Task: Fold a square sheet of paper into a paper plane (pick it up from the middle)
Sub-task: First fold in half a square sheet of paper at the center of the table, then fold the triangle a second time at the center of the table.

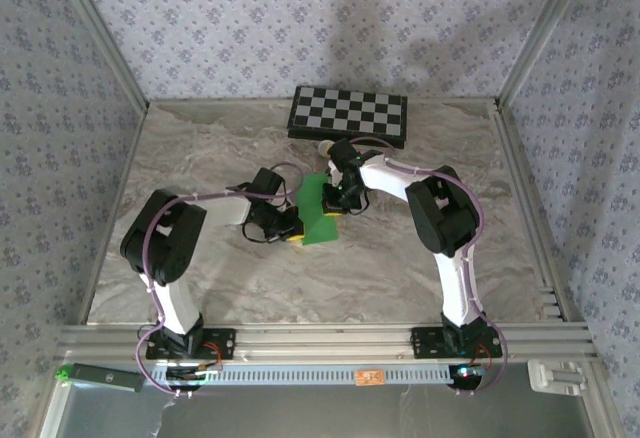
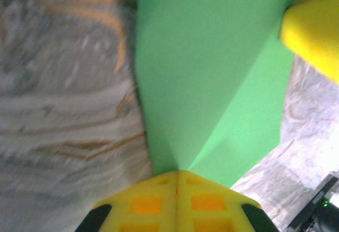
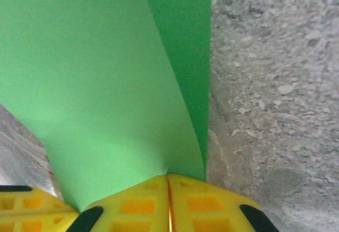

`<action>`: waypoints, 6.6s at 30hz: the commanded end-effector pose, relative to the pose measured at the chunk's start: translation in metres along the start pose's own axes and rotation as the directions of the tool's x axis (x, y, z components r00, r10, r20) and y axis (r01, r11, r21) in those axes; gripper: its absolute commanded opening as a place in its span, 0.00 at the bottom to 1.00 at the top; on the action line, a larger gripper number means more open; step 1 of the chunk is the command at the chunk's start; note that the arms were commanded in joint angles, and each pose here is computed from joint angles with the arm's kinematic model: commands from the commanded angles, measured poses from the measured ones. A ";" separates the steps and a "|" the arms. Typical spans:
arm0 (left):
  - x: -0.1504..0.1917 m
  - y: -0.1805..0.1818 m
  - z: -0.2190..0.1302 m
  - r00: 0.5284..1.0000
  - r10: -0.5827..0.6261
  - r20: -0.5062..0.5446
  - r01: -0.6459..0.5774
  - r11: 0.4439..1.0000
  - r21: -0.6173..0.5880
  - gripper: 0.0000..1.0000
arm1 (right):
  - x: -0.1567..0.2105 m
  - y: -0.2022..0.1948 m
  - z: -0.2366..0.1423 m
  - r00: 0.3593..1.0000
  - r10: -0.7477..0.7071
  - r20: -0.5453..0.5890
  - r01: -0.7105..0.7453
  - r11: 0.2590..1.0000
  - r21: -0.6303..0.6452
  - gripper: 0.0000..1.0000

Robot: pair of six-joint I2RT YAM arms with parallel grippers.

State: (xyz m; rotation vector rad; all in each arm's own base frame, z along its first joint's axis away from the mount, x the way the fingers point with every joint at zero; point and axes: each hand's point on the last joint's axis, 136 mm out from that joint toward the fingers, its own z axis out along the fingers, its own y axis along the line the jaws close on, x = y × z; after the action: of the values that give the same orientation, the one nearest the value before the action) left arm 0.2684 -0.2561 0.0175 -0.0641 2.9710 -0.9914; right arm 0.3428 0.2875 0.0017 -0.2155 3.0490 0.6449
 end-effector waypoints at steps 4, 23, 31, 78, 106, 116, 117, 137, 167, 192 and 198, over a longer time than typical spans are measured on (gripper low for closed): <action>0.034 0.022 -0.016 0.997 -0.042 -0.058 0.036 0.995 -0.094 0.04 | 0.088 -0.113 0.059 0.951 0.176 -0.255 -0.066 0.919 0.389 0.09; 0.010 -0.002 0.008 0.999 0.027 0.026 -0.025 0.998 -0.056 0.04 | 0.088 -0.111 0.062 0.950 0.172 -0.260 -0.062 0.922 0.382 0.09; 0.055 0.040 0.002 0.999 -0.028 -0.032 0.024 0.990 -0.140 0.04 | 0.089 -0.115 0.064 0.949 0.169 -0.267 -0.051 0.916 0.398 0.09; -0.106 -0.027 -0.044 0.958 0.034 0.286 -0.077 0.987 0.143 0.05 | 0.097 -0.134 0.057 0.941 0.153 -0.302 0.016 0.872 0.489 0.08; -0.150 0.032 -0.047 0.949 -0.043 0.311 0.030 0.999 0.044 0.05 | 0.103 -0.143 0.056 0.940 0.149 -0.306 0.037 0.850 0.526 0.08; -0.141 -0.041 -0.029 0.960 -0.007 0.280 -0.044 0.983 0.177 0.05 | 0.104 -0.144 0.057 0.940 0.148 -0.308 0.043 0.844 0.534 0.08; -0.143 -0.041 -0.024 0.962 -0.008 0.274 -0.040 0.985 0.171 0.05 | 0.105 -0.144 0.058 0.939 0.149 -0.311 0.043 0.845 0.534 0.08; -0.192 0.055 -0.013 0.939 -0.108 0.327 0.128 0.991 -0.041 0.04 | 0.106 -0.144 0.058 0.939 0.148 -0.312 0.043 0.846 0.531 0.07; -0.100 -0.038 -0.070 0.935 -0.108 0.338 0.058 0.987 0.153 0.31 | -0.001 0.002 -0.016 0.973 0.183 0.139 -0.189 0.982 0.028 0.09; -0.115 -0.019 0.013 0.971 -0.126 0.205 0.117 0.992 0.056 0.19 | 0.026 -0.017 -0.062 0.899 0.333 0.285 -0.292 0.940 -0.177 0.40; -0.110 -0.002 0.011 0.940 -0.223 0.260 0.220 0.975 0.039 0.18 | 0.036 -0.005 -0.050 0.906 0.375 0.198 -0.317 0.909 -0.270 0.40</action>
State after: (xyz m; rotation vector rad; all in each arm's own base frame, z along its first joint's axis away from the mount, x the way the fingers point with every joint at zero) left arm 0.3853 -0.2769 0.0252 -0.3710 2.7360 -1.0484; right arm 0.3144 0.2490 0.0410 0.3559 2.7826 0.8522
